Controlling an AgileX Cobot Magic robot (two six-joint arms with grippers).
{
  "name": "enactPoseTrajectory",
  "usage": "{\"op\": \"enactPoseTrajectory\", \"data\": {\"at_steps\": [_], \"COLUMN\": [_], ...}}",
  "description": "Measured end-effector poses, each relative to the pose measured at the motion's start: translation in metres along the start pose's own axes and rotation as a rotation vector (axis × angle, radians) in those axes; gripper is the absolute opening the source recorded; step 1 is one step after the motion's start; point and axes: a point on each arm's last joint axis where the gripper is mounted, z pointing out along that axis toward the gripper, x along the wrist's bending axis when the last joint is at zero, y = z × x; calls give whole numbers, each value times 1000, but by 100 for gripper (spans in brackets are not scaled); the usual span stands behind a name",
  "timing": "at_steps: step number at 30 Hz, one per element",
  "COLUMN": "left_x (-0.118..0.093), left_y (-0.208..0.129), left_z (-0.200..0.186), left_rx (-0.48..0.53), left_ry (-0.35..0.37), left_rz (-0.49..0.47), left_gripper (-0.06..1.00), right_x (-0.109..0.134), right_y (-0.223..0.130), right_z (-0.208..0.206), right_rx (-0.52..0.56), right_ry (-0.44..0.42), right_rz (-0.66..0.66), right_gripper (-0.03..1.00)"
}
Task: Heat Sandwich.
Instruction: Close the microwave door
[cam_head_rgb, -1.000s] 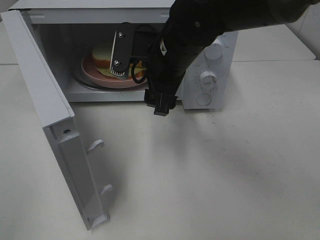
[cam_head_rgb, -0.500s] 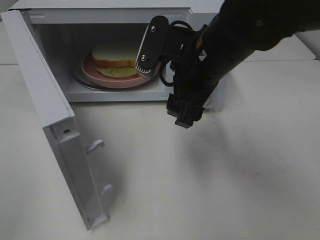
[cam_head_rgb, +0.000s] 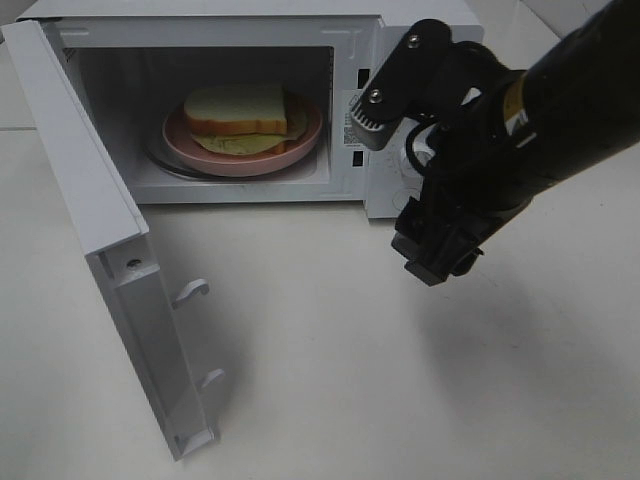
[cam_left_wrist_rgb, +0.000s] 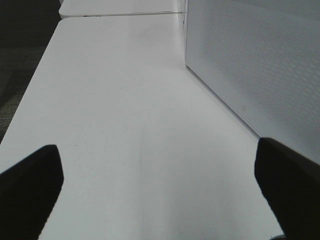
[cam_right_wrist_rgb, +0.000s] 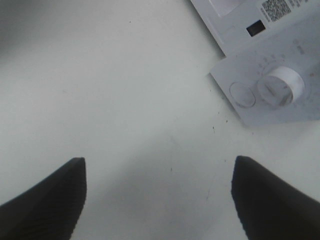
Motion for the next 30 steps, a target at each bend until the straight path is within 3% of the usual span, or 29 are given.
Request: {"op": "enactPoseTrajectory", "data": {"at_steps": [11,30], "left_x": [0,0], "left_y": [0,0], "left_z": [0,0], "left_rx": [0,0], "left_ry": [0,0], "left_rz": [0,0], "left_gripper": [99,99], "right_x": [-1,-2], "right_y": [-39,-90], "right_z": [-45,-105], "right_rx": [65,267], "right_ry": [-32,-75], "right_rz": [259,378], "right_gripper": [77,77]}}
